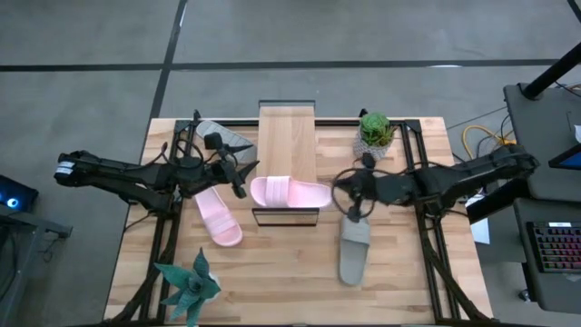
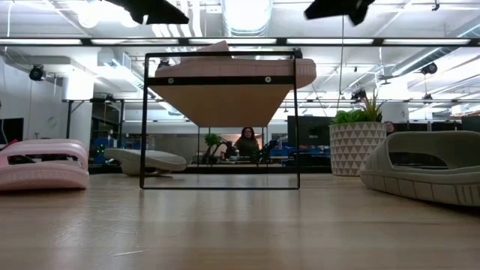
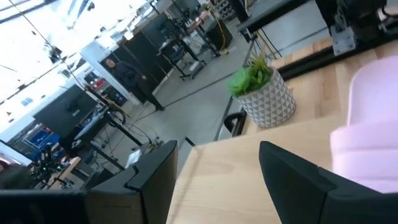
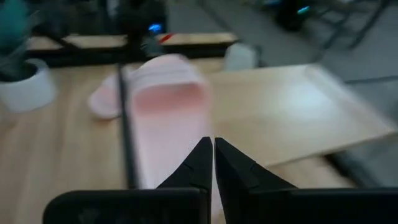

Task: Pick and place slides into the shelf
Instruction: Put the pink slipper on the shelf

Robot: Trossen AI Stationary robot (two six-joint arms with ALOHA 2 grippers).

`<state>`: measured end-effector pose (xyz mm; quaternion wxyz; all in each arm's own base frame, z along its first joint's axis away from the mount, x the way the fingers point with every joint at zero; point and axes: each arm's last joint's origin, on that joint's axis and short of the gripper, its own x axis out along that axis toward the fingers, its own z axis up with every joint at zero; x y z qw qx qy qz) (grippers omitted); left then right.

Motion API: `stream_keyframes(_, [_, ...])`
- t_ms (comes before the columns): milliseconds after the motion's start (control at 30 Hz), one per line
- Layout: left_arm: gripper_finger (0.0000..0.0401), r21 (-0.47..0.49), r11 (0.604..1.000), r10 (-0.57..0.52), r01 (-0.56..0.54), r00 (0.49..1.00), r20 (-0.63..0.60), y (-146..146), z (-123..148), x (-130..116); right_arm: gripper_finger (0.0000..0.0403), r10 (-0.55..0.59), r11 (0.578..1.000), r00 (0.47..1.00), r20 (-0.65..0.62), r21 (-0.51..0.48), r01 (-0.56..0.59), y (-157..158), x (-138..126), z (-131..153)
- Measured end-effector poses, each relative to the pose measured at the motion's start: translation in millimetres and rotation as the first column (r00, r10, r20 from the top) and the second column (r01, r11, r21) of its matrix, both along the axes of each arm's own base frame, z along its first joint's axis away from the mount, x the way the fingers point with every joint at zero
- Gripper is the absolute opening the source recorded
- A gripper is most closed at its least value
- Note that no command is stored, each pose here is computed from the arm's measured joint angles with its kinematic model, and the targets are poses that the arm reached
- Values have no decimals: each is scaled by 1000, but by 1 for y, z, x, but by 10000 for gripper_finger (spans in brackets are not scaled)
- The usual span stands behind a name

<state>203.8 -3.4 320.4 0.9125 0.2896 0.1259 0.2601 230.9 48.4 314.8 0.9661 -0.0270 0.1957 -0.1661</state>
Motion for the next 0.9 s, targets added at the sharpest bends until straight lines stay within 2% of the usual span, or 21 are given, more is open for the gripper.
stream_keyframes(167, [211,-48,999,7,-11,997,-82,0,-10,-2,9,-134,985,989,56,-105,139,3,-29,15])
stream_keyframes(300, [211,-116,992,23,-40,989,-145,1,-11,-6,9,-165,975,983,79,-136,175,6,-40,16])
stream_keyframes(433, [209,-247,962,87,-119,987,-139,5,1,-13,9,-161,975,985,58,-143,167,7,-41,6])
stream_keyframes(500, [205,-321,934,119,-156,984,-130,7,8,-18,9,-161,975,986,44,-150,166,7,-41,0])
stream_keyframes(567, [200,-422,890,135,-172,984,-117,7,16,-22,9,-163,974,986,39,-151,167,7,-41,-5])
stream_keyframes(667, [190,-585,798,87,-146,988,-127,5,22,-28,9,-170,976,985,41,-133,174,7,-41,-8])
stream_keyframes(800, [178,-795,602,-61,-74,989,-137,-2,25,-31,9,-165,974,986,28,-152,167,7,-40,-13])
stream_keyframes(900, [175,-870,485,-130,-86,977,-169,-6,20,-34,9,-153,972,988,30,-174,156,8,-39,-18])
